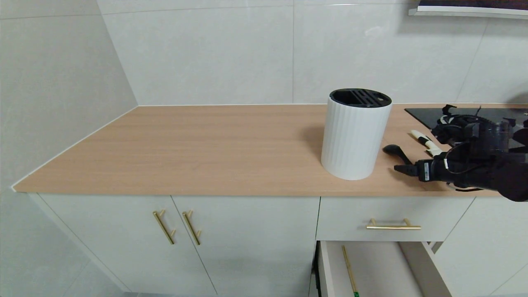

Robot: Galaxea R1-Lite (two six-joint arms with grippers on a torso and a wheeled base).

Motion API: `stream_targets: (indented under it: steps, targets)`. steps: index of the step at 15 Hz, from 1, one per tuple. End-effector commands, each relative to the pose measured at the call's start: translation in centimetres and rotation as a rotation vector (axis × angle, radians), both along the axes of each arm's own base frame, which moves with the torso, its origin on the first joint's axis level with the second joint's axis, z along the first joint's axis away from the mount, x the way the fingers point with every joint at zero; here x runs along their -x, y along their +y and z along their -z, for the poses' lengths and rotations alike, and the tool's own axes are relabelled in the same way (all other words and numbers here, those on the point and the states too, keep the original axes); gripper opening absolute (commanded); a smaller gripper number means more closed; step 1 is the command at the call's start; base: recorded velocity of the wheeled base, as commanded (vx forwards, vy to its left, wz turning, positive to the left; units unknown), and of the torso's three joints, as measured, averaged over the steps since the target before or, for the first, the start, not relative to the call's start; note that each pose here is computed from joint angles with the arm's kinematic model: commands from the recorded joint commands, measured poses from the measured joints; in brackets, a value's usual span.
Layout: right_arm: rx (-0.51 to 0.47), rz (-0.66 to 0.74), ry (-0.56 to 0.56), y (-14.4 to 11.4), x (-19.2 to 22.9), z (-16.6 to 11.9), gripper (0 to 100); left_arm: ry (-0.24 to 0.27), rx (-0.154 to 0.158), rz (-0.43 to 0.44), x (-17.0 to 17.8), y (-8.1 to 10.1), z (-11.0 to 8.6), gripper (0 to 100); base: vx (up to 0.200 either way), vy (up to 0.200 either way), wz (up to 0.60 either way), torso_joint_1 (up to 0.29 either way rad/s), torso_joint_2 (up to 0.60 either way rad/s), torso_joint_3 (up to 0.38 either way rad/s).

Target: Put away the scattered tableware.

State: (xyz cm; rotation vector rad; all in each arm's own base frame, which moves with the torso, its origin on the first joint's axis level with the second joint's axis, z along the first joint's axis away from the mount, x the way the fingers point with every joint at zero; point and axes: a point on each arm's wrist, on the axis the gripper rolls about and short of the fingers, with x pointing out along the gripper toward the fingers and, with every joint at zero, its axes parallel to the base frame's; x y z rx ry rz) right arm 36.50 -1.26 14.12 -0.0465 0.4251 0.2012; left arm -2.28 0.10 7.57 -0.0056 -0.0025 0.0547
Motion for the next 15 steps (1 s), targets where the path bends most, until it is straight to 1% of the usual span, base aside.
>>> stream_targets:
  steps: [1, 6, 7, 10, 12, 14, 15]
  targets:
    - [-0.001, -0.002, 0.023, 0.1, -0.5, 0.9, 100, 0.001, 0.001, -0.001, 0.0, 0.0, 0.0, 100, 0.0, 0.0, 0.0, 0.0, 0.0, 0.0]
    - [0.004, 0.004, 0.016, 0.5, -1.1, 1.1, 100, -0.001, 0.001, -0.001, 0.0, 0.0, 0.0, 100, 0.0, 0.0, 0.0, 0.0, 0.0, 0.0]
    - [0.014, 0.014, 0.01, 0.9, -1.4, 1.5, 0, -0.001, 0.001, -0.001, 0.0, 0.0, 0.0, 100, 0.0, 0.0, 0.0, 0.0, 0.0, 0.0]
    - [0.022, 0.019, 0.007, 1.3, -2.0, 2.4, 0, -0.001, 0.001, -0.001, 0.0, 0.0, 0.0, 100, 0.0, 0.0, 0.0, 0.0, 0.0, 0.0]
    - [0.022, 0.016, 0.006, 1.4, -2.0, 2.4, 0, -0.001, 0.001, -0.001, 0.0, 0.0, 0.0, 100, 0.0, 0.0, 0.0, 0.0, 0.0, 0.0]
    - [0.018, 0.019, -0.004, 1.4, -1.8, 1.9, 0, -0.001, 0.001, -0.001, 0.0, 0.0, 0.0, 100, 0.0, 0.0, 0.0, 0.0, 0.0, 0.0]
    - [0.0, 0.038, -0.014, 1.4, -1.4, 1.1, 0, -0.001, 0.001, -0.001, 0.0, 0.0, 0.0, 100, 0.0, 0.0, 0.0, 0.0, 0.0, 0.0]
